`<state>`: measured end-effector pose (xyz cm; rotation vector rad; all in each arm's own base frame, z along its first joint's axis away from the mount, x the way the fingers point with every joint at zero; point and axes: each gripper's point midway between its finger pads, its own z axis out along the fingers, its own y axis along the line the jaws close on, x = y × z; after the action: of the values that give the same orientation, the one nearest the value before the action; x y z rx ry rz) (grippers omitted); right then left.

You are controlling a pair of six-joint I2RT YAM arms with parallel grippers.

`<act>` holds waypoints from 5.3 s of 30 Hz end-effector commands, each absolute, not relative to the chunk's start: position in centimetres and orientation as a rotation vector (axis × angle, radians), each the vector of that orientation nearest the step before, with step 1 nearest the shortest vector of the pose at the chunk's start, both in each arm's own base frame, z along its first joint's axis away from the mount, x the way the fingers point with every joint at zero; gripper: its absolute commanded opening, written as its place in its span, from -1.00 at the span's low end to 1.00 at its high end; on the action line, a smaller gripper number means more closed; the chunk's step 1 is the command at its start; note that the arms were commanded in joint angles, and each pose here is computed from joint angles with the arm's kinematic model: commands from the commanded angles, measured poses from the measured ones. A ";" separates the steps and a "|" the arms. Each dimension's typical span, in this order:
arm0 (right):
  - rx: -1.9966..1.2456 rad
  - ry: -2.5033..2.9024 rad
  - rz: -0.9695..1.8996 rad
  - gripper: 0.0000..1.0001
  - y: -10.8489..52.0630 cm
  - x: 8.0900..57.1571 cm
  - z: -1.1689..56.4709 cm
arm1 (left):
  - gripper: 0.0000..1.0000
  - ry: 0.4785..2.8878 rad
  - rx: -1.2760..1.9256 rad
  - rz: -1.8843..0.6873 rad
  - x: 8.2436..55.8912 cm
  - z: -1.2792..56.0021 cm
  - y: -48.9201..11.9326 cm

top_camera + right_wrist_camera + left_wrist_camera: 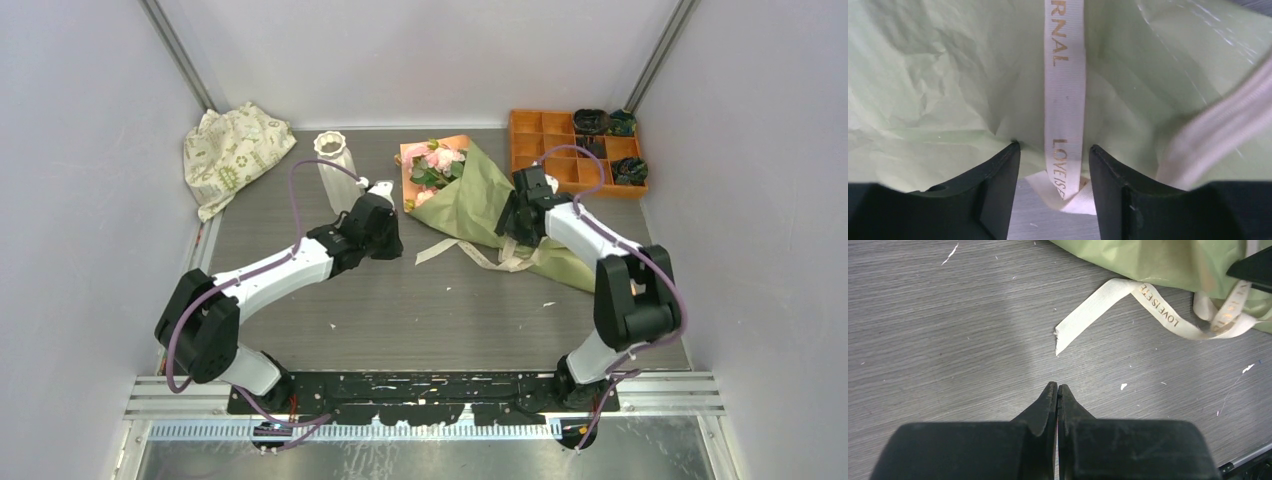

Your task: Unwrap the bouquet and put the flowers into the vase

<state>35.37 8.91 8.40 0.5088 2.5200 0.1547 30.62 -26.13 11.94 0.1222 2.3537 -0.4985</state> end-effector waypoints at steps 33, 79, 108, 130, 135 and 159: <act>0.264 1.900 0.895 -0.86 17.0 35.3 39.8 | -0.74 1.863 0.440 -1.449 36.4 23.3 -46.0; 0.355 1.655 0.597 -0.71 12.1 40.5 48.1 | -0.46 1.911 0.780 -2.002 21.6 16.5 -46.3; 0.908 1.576 -0.339 -0.12 -15.2 48.6 44.5 | -0.47 2.071 0.830 -1.390 18.4 17.8 -36.2; 0.704 1.686 0.339 0.61 -3.8 42.6 40.2 | 0.02 1.904 0.953 -1.481 27.9 16.4 -50.0; 0.699 1.674 0.342 0.60 -3.6 41.4 40.0 | 0.03 1.861 0.970 -1.548 28.2 16.6 -51.7; 0.635 1.666 0.408 0.58 -2.0 38.7 39.6 | 0.03 1.883 0.990 -1.512 25.6 14.0 -55.8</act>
<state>39.10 -2.35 37.75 0.6708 1.7285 0.3772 24.62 -55.23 10.21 1.0277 2.0032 -1.5171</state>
